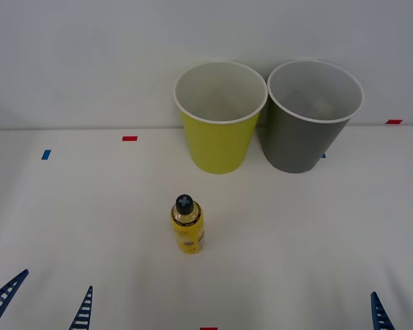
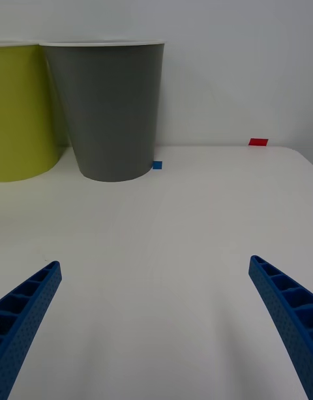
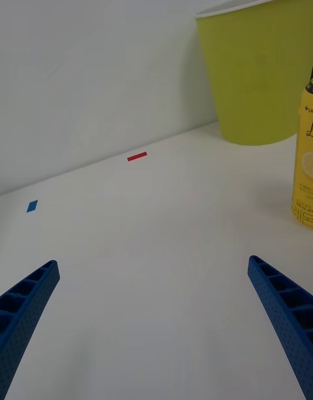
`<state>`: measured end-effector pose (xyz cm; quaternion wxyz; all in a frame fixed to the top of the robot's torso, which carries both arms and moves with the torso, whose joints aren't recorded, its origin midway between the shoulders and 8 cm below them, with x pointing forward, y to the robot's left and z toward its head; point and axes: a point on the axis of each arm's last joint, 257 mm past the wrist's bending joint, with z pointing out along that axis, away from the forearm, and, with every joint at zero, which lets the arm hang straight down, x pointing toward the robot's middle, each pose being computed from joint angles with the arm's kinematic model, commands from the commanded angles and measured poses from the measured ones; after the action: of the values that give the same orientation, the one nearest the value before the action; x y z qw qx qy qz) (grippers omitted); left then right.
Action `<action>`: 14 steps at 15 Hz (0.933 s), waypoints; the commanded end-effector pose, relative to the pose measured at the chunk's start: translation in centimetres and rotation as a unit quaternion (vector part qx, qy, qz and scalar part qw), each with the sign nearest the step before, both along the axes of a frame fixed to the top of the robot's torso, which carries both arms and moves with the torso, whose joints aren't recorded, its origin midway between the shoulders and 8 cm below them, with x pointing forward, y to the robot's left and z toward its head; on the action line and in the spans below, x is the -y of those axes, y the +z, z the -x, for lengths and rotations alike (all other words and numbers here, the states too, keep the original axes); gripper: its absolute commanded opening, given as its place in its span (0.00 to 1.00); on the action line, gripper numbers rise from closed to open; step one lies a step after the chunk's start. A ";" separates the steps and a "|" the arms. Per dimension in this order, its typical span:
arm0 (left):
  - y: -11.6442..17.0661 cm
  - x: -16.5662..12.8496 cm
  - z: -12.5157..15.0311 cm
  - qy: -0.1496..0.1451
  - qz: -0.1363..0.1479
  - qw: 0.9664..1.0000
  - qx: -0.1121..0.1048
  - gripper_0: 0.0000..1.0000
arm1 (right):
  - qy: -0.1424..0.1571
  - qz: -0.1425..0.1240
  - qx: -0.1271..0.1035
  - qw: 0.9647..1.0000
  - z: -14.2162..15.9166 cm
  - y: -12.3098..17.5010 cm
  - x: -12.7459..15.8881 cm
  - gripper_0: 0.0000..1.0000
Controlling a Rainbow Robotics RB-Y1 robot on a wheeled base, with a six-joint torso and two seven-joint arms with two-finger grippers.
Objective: Put cans in the gray bin and PET bottles in the light green bin.
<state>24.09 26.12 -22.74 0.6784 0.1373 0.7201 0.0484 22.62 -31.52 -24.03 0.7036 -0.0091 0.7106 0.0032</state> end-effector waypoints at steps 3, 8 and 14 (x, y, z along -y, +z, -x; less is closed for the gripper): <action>0.0 0.0 0.0 0.000 0.000 1.000 0.000 1.00 | 0.000 0.000 0.000 1.000 0.0 0.0 0.0 1.00; -1.5 -0.2 0.0 0.000 -0.002 1.000 -0.013 1.00 | 0.000 0.000 0.000 1.000 0.0 0.0 0.0 1.00; 0.2 0.4 -0.2 -0.046 -0.015 0.999 0.023 1.00 | 0.000 0.000 0.000 1.000 0.0 0.0 0.0 1.00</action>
<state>24.21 26.03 -22.56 0.6903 0.1686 0.7025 0.0380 22.62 -31.52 -24.03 0.7036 -0.0091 0.7105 0.0032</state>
